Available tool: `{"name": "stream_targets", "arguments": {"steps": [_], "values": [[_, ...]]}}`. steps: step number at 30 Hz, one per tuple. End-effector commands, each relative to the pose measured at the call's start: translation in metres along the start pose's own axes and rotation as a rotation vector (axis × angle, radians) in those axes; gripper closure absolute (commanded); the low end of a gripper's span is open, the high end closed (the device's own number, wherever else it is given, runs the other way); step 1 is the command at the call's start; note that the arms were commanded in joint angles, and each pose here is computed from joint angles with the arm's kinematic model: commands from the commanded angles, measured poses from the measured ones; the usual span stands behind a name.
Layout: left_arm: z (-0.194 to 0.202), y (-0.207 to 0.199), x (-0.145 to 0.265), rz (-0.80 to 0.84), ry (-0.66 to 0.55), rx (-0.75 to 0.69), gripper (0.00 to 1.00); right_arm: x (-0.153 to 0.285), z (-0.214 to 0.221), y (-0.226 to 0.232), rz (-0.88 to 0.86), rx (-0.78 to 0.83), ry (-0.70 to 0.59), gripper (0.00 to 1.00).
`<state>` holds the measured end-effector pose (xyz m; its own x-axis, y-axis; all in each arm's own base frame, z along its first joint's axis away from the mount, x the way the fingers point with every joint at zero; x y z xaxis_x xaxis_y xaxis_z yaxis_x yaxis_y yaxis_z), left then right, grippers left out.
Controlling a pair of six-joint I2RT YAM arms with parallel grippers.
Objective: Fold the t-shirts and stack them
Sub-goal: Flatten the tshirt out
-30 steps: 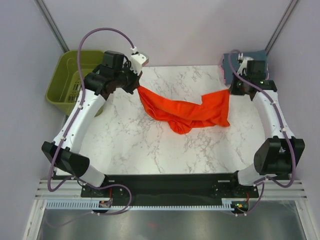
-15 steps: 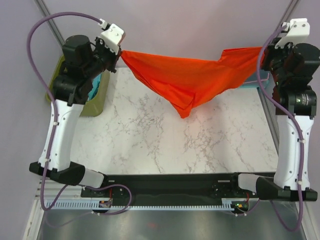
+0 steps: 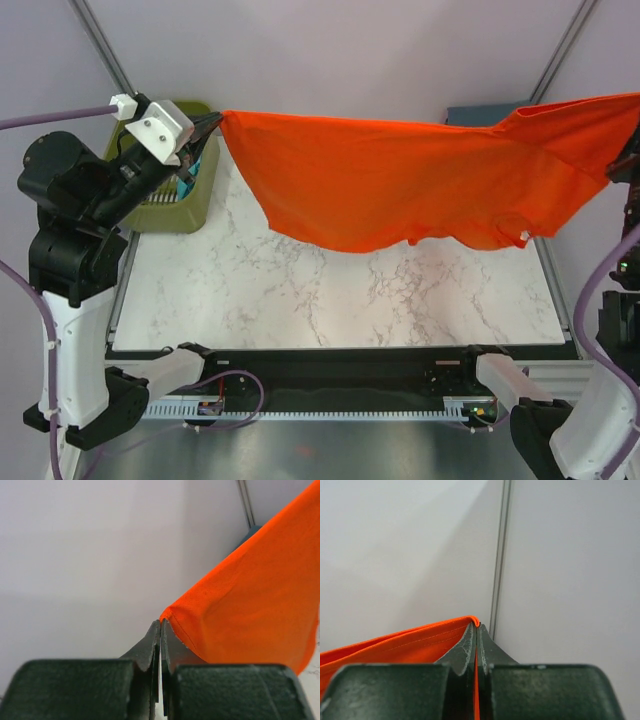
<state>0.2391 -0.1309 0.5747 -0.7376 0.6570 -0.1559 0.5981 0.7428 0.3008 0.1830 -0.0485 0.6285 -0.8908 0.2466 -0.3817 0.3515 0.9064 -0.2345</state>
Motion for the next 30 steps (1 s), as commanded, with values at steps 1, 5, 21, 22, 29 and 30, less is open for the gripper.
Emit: {"name": "stream_targets", "arguments": {"steps": [1, 5, 21, 22, 29, 30], "values": [[-0.017, -0.006, 0.009, 0.027, -0.066, -0.065, 0.98, 0.016, -0.021, -0.024, 0.079, 0.044, -0.032, 1.0], [-0.046, -0.004, 0.03, -0.017, -0.132, -0.038, 0.98, 0.036, -0.051, -0.034, 0.072, 0.086, -0.093, 1.0], [0.083, 0.009, 0.033, -0.177, 0.245, 0.059, 0.98, -0.008, 0.063, 0.037, -0.181, 0.156, 0.124, 1.0], [0.099, 0.009, 0.03, -0.179, 0.285, 0.064, 0.98, -0.016, 0.077, 0.049, -0.225, 0.148, 0.144, 1.0], [0.265, 0.013, -0.02, -0.19, 0.603, 0.091, 0.98, -0.108, 0.241, 0.146, -0.459, 0.148, 0.345, 1.0], [0.276, 0.022, -0.027, -0.207, 0.605, 0.087, 0.98, -0.117, 0.264, 0.158, -0.487, 0.143, 0.379, 1.0]]}}
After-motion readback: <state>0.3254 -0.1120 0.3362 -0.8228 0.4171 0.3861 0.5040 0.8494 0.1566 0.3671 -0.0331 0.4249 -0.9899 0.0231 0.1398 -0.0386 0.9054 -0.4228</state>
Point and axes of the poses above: each gripper's point midway between its finger pads, its own x axis back along the fingers, its own y axis along the line the jaws close on, z = x × y, the point moved 1 cm from there along x, back along the fingers, and after that the axes turned 12 degrees about x, right-handed, at the moved point
